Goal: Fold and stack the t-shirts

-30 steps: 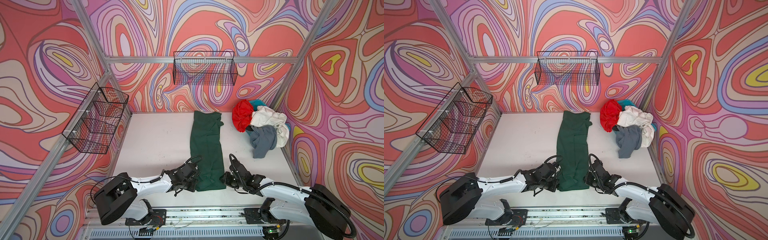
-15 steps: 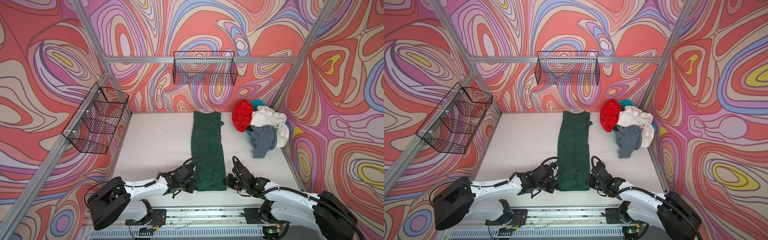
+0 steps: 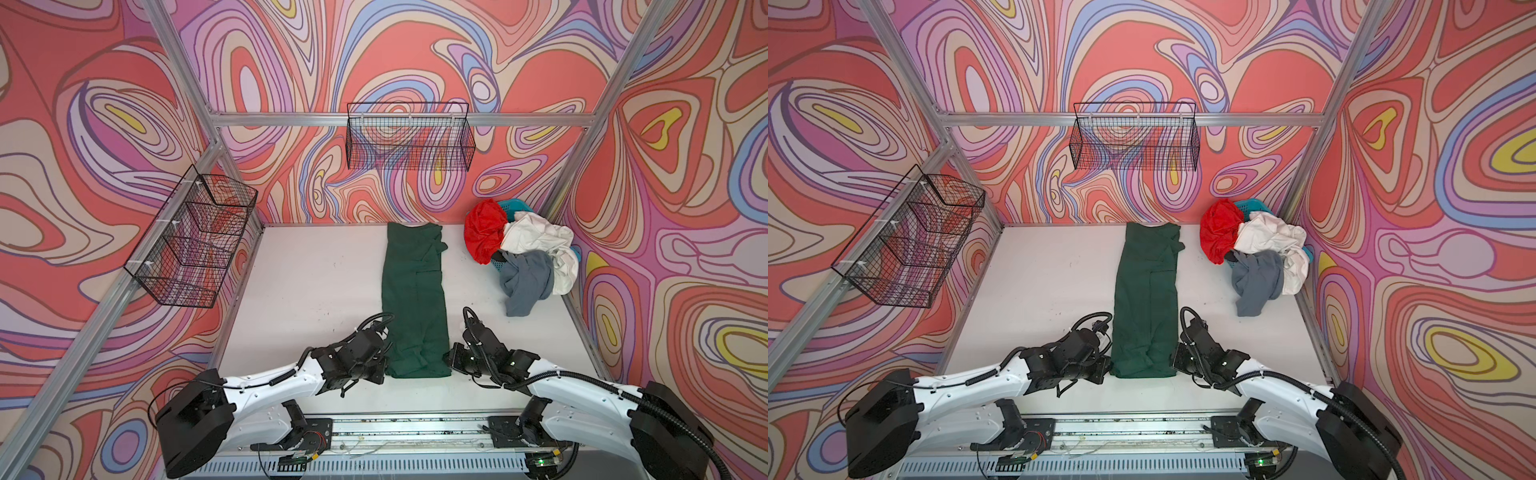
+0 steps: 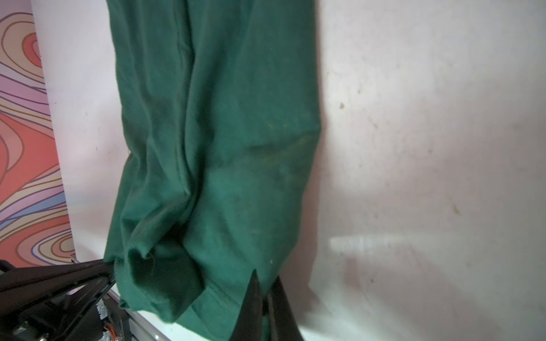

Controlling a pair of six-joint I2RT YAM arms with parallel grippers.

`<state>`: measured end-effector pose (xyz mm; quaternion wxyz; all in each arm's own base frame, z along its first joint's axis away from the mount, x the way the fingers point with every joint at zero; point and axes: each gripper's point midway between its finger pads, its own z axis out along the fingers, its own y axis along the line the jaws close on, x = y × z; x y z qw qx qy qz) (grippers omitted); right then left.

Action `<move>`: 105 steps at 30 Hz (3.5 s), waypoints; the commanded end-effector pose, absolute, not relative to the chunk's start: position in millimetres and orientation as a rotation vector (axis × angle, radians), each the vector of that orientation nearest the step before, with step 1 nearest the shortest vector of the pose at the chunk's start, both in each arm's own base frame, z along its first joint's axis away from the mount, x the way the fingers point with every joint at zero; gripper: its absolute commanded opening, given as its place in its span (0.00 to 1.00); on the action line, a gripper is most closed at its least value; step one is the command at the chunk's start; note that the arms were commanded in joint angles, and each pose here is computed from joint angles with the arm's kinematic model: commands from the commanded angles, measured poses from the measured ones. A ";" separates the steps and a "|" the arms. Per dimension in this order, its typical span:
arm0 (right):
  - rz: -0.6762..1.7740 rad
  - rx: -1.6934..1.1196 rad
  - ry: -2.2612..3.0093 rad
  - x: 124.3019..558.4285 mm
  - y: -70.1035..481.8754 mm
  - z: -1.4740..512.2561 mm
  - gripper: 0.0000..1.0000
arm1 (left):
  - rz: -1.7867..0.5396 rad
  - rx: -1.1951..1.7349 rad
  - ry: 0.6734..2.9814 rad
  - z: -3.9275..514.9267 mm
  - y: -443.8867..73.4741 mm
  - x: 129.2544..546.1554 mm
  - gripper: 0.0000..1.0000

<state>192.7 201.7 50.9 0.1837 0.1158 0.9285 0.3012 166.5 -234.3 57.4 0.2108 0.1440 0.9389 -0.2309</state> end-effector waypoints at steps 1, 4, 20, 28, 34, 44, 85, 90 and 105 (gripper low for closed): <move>0.850 0.313 2.567 199.2 206.5 72.9 0.00 | -0.575 0.352 2.581 78.9 -225.2 174.7 0.00; 0.861 0.322 2.535 201.7 207.1 86.9 0.00 | -0.587 0.337 2.544 93.5 -224.3 177.6 0.00; 0.922 0.344 2.442 221.5 225.6 125.1 0.00 | -0.503 0.185 2.410 149.3 -215.0 207.0 0.00; 0.868 0.377 2.412 241.0 229.6 137.4 0.00 | -0.389 0.123 2.388 165.8 -219.4 240.4 0.00; 0.860 0.422 2.395 271.1 223.5 146.3 0.00 | -0.444 0.093 2.410 168.3 -231.2 274.6 0.00; 0.837 0.452 2.449 328.9 216.6 131.2 0.00 | -0.397 0.107 2.481 145.2 -245.8 331.9 0.00; 0.614 0.496 2.569 423.6 159.9 93.2 0.60 | -0.235 0.069 2.462 143.1 -218.1 454.1 0.82; 0.717 0.361 2.599 394.1 188.0 96.0 0.44 | -0.459 0.090 2.465 140.0 -228.7 413.5 0.59; 0.626 0.077 2.750 394.8 256.7 42.4 0.35 | -0.463 0.199 2.570 82.9 -236.8 361.3 0.53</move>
